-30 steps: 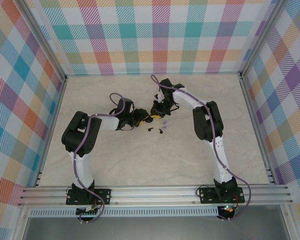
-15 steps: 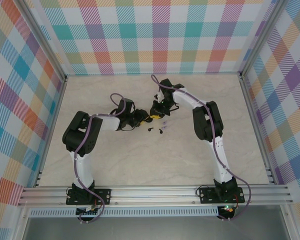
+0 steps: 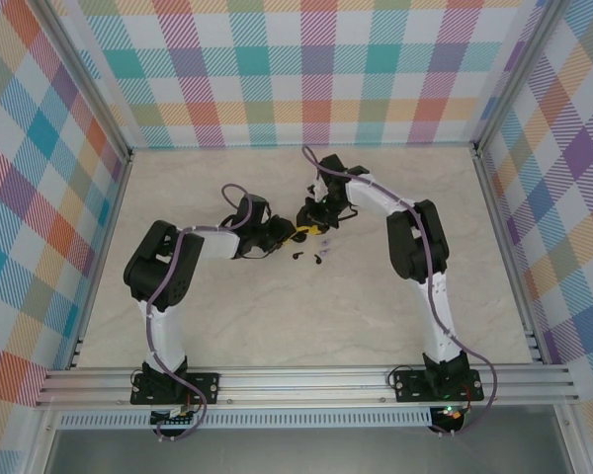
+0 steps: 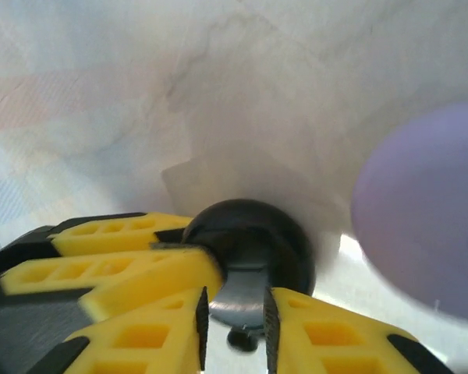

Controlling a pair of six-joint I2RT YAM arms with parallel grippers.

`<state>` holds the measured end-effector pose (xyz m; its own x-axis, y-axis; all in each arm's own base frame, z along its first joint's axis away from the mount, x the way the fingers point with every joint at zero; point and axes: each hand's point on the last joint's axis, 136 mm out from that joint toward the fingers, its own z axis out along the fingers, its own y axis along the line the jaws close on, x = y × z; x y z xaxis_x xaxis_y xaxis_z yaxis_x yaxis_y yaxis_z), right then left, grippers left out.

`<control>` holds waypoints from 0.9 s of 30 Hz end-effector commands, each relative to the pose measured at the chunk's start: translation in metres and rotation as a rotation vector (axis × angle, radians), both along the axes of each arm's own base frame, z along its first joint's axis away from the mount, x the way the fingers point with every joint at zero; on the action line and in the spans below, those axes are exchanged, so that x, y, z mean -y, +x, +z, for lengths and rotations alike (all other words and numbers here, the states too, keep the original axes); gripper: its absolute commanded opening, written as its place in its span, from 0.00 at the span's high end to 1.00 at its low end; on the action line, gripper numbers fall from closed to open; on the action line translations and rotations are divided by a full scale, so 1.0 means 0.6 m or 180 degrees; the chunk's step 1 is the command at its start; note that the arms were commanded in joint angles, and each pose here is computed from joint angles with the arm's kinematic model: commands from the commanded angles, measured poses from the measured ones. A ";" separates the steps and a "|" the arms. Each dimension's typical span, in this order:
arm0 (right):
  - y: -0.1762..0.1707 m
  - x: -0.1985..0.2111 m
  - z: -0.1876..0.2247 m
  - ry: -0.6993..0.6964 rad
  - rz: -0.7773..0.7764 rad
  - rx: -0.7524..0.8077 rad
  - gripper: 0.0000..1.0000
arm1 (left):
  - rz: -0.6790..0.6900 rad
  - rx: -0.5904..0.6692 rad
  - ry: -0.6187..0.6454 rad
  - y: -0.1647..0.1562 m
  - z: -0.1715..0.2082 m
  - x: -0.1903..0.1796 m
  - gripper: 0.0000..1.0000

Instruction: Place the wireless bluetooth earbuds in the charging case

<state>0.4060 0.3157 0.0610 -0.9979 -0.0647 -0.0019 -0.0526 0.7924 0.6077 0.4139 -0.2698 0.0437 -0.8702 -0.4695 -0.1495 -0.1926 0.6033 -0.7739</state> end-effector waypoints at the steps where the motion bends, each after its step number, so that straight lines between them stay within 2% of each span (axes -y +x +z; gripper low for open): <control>1: 0.015 0.009 0.105 0.0285 -0.0081 0.0430 0.69 | -0.0115 0.0080 0.0170 -0.017 0.023 -0.006 0.85; 7: 0.017 0.069 0.173 0.0609 -0.0296 0.0781 0.63 | -0.0202 0.0394 0.0214 -0.015 0.083 -0.013 0.85; 12: 0.000 0.104 0.196 0.0981 -0.0219 0.0842 0.58 | -0.0383 0.0734 -0.0010 -0.017 0.146 0.002 0.85; 20: -0.057 0.101 0.267 0.1747 0.0346 0.1157 0.52 | -0.0725 0.1403 -0.0461 -0.032 0.270 0.031 0.85; 27: -0.069 0.092 0.289 0.2027 0.0532 0.1178 0.51 | -0.1029 0.1681 -0.0641 -0.059 0.333 0.046 0.85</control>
